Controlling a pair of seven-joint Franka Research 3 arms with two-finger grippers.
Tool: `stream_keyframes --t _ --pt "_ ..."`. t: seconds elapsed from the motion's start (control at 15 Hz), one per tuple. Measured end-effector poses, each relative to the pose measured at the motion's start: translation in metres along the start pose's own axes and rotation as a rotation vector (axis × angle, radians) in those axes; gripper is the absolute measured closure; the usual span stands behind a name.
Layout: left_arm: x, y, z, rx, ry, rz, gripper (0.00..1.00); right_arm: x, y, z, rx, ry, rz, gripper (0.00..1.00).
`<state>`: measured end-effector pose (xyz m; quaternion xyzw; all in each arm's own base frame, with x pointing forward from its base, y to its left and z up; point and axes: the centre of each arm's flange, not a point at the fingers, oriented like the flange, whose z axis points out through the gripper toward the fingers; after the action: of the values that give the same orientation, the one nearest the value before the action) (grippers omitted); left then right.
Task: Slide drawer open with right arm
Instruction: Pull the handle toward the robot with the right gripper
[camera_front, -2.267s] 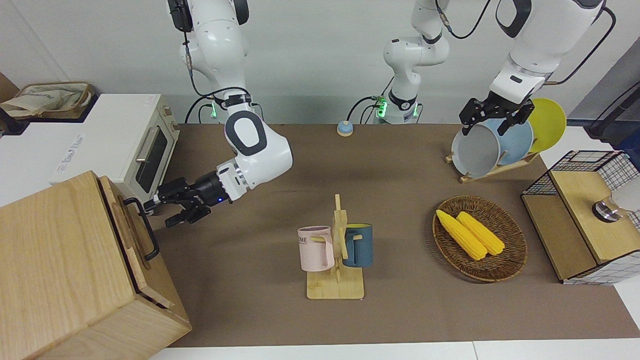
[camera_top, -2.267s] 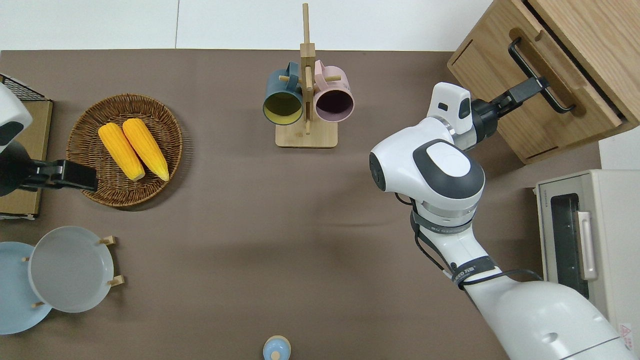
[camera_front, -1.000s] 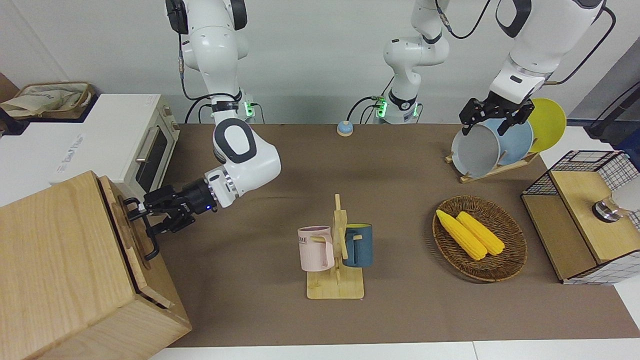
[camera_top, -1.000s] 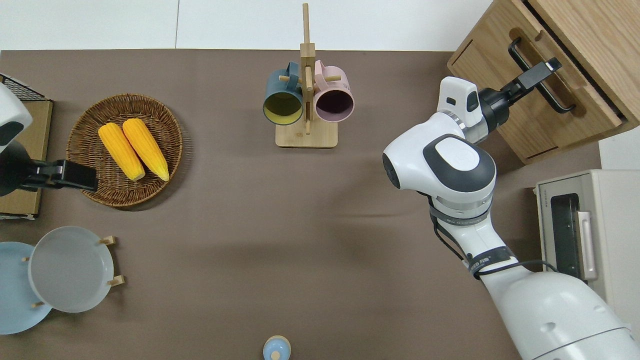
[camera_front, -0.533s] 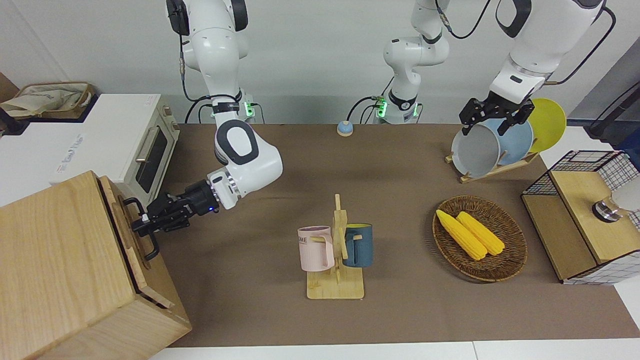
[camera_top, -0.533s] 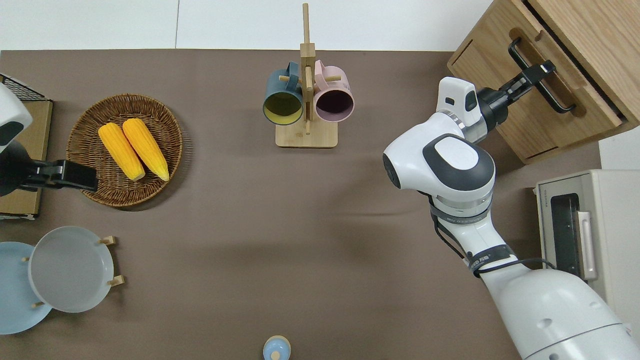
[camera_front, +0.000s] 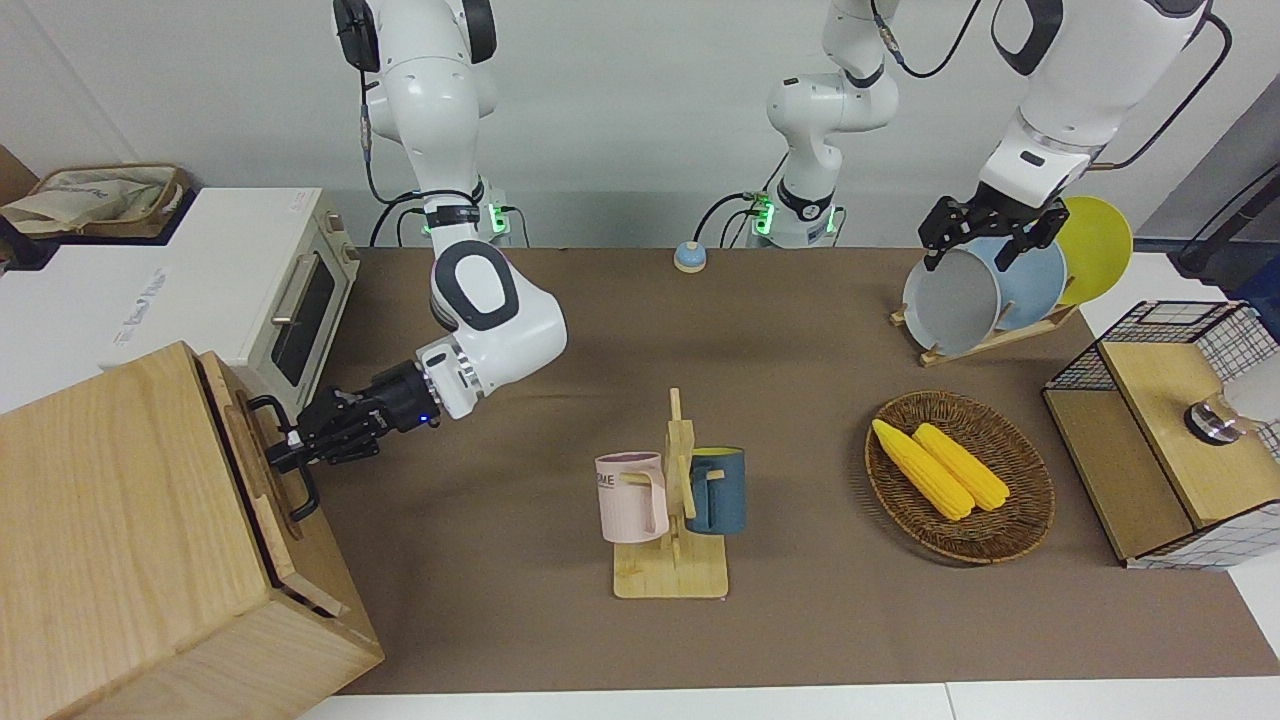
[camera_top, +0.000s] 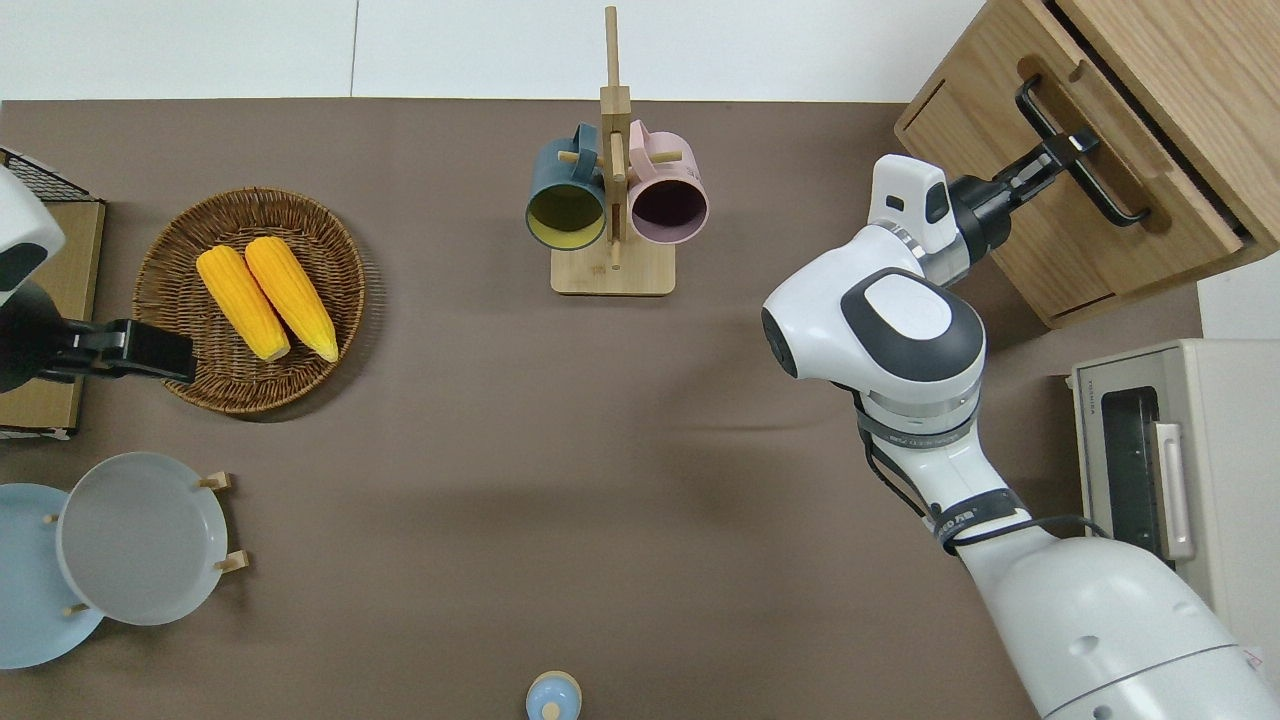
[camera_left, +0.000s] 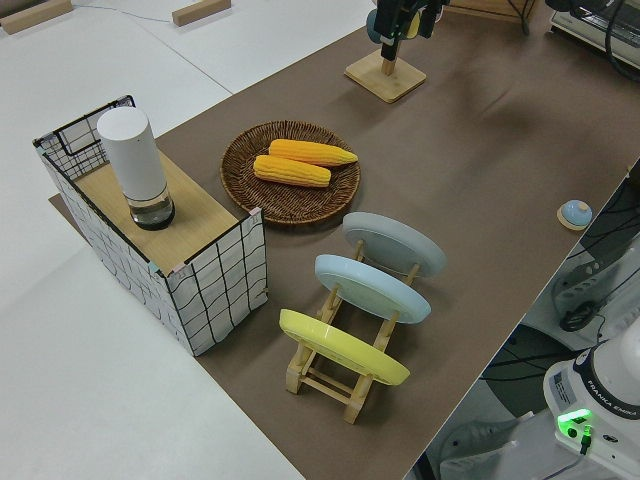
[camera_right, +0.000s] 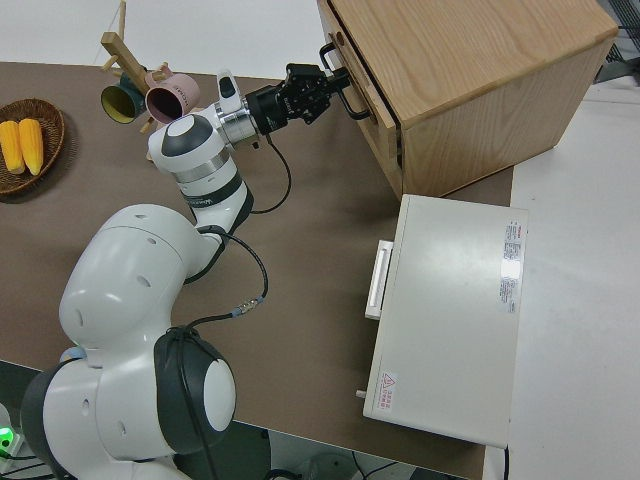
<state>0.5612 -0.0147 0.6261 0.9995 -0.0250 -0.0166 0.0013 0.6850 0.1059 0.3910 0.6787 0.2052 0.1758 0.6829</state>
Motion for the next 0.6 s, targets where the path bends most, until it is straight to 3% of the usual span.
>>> stream_keyframes --t 0.27,0.6 --pt "0.0 0.0 0.0 0.0 0.0 0.0 0.0 0.002 0.0 -0.009 0.0 -0.01 0.004 0.82" --pt "0.0 0.0 0.0 0.0 0.0 0.0 0.0 0.008 0.0 -0.05 0.001 -0.047 0.009 0.82"
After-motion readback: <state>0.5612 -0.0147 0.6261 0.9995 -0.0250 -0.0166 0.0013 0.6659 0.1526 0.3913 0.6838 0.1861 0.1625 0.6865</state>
